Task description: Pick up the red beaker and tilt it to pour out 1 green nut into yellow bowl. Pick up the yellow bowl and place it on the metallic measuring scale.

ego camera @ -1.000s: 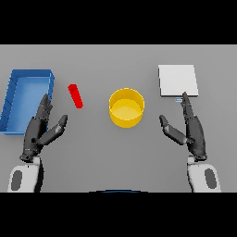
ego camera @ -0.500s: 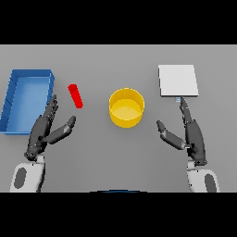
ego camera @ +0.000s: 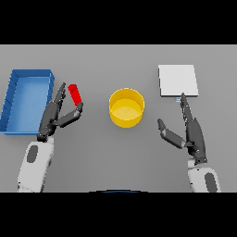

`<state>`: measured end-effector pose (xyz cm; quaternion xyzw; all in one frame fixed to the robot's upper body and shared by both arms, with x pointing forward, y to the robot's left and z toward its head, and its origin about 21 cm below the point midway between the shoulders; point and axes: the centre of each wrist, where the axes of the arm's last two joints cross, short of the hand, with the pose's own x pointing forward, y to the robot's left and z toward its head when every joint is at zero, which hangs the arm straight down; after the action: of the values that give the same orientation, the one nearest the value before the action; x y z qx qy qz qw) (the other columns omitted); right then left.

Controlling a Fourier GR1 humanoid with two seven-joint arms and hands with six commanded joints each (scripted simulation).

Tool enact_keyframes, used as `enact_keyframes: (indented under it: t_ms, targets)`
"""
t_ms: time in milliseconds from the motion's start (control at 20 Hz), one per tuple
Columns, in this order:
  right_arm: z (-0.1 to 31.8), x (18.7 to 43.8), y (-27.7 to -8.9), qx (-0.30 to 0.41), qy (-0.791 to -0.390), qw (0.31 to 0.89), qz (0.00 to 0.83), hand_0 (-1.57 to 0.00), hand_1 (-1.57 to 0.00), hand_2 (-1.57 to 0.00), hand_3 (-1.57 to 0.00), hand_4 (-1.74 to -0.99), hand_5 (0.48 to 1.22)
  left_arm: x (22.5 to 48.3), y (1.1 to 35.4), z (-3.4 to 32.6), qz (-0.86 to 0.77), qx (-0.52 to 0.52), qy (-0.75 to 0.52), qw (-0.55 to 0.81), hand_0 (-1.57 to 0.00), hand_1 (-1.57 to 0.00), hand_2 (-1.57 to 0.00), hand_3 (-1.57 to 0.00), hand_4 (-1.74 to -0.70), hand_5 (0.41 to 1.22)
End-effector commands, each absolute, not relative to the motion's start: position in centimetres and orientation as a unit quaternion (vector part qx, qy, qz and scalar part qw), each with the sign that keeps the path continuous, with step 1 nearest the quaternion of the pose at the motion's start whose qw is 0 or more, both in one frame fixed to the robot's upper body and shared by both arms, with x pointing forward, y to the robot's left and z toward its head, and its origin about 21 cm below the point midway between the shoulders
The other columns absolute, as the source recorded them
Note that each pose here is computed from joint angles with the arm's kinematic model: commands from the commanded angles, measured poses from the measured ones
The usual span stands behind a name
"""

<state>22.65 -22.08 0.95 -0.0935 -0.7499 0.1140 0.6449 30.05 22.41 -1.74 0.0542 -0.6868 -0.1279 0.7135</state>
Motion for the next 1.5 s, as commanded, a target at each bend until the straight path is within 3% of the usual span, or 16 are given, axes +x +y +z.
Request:
enact_keyframes:
  t_ms: [0,650,950,1000,1100,1200,1350,1450]
  targets:
    - [1.0,22.7,-22.4,-0.095,-0.748,0.647,0.115,0.0,0.0,0.0,0.0,-1.274,0.635,30.4,22.3,-1.8,-0.129,0.052,-0.694,0.707,0.0,0.0,0.0,0.0,-1.27,0.673]
    - [0.8,22.3,-22.4,-0.089,-0.747,0.65,0.107,0.0,0.0,0.0,0.0,-1.265,0.638,35.0,20.8,-1.8,-0.142,0.049,-0.68,0.718,0.0,0.0,0.0,0.0,-1.29,0.683]
    - [0.9,22.6,-22.7,-0.097,-0.741,0.655,0.111,0.0,0.0,0.0,0.0,-1.261,0.641,36.0,20.2,-2.3,-0.127,0.027,-0.693,0.709,0.0,0.0,0.0,0.0,-1.35,0.704]
    - [0.7,22.4,-22.4,-0.096,-0.744,0.652,0.112,0.0,0.0,0.0,0.0,-1.259,0.642,36.3,20.3,-2.0,-0.115,0.025,-0.7,0.704,0.0,-0.03,-0.07,-0.03,-1.38,0.724]
    - [1.0,22.1,-22.6,-0.098,-0.748,0.647,0.108,0.0,0.0,0.0,0.0,-1.258,0.644,36.6,20.0,-2.2,-0.094,0.021,-0.694,0.713,-0.29,-0.33,-0.36,-0.29,-1.45,0.783]
    - [1.0,22.3,-22.4,-0.099,-0.741,0.656,0.108,0.0,0.0,0.0,0.0,-1.255,0.644,36.8,19.4,-2.4,-0.094,0.037,-0.687,0.72,-0.66,-0.7,-0.73,-0.72,-1.5,0.941]
    - [0.9,22.5,-22.1,-0.096,-0.742,0.654,0.108,0.0,0.0,0.0,0.0,-1.252,0.644,37.0,19.3,-2.4,-0.118,0.039,-0.693,0.71,-1.11,-1.12,-1.14,-0.97,-1.6,1.078]
    - [0.5,22.1,-22.4,-0.098,-0.742,0.655,0.105,0.0,0.0,0.0,0.0,-1.254,0.644,37.0,18.7,-2.2,-0.13,0.038,-0.686,0.715,-1.27,-1.29,-1.3,-1.19,-1.54,1.129]
